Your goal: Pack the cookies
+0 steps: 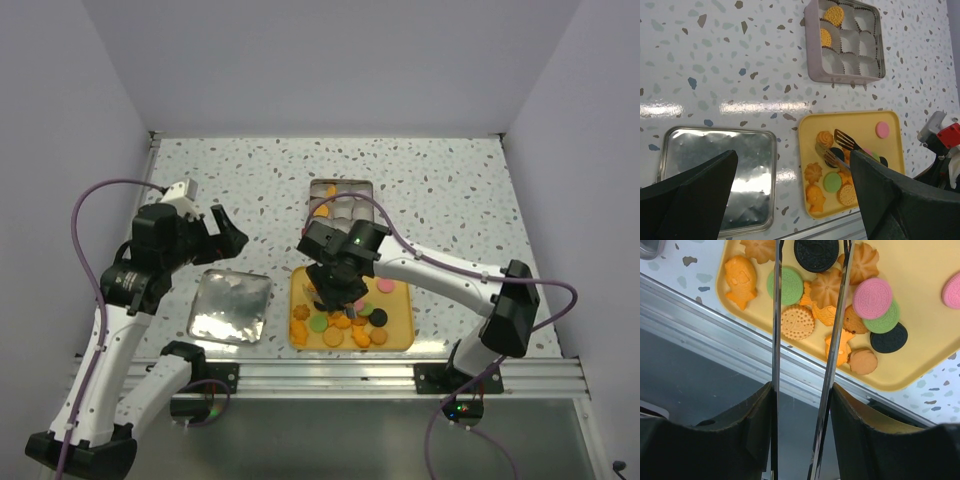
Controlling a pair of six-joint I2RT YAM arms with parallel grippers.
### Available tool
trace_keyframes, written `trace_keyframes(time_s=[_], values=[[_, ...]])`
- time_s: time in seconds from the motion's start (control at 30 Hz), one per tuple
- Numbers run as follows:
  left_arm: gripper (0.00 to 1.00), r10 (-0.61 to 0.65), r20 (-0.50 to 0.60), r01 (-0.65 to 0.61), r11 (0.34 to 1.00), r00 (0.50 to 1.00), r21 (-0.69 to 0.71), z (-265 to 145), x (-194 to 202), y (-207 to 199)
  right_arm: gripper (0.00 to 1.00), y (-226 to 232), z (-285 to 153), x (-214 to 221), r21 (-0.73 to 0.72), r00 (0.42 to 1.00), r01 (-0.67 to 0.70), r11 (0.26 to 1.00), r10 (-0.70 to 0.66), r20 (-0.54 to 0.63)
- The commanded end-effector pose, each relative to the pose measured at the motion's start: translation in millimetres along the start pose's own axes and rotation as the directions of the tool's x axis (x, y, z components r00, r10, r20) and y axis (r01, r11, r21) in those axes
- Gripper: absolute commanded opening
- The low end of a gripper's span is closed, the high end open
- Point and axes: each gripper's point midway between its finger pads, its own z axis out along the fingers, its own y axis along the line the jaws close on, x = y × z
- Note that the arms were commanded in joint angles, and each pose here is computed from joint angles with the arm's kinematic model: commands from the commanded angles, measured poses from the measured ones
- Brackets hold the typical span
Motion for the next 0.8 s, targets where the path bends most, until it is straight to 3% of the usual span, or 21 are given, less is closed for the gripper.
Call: trace_keyframes(time_s=[0.0, 0.47, 0.77], values=[[1.00, -0.016, 0.009, 0.016, 1.000, 1.000, -0.002, -0.9, 0.8, 0.0, 0.50, 0.5, -6.4, -3.6, 0.015, 1.000, 0.023, 1.000, -0.023, 0.014], [1.00, -0.023, 0.021, 0.023, 1.000, 1.000, -0.004, -5.9, 1.2, 0.5, 0.47, 0.4, -1.5, -5.2, 0.036, 1.000, 0.025, 0.999, -0.025, 0.007], [1.00, -0.022, 0.026, 0.023, 1.000, 0.999, -0.007, -7.7, 0.8, 1.0, 0.31, 0.8, 2.2, -1.8, 0.039, 0.999, 0.034, 0.999, -0.033, -0.009]])
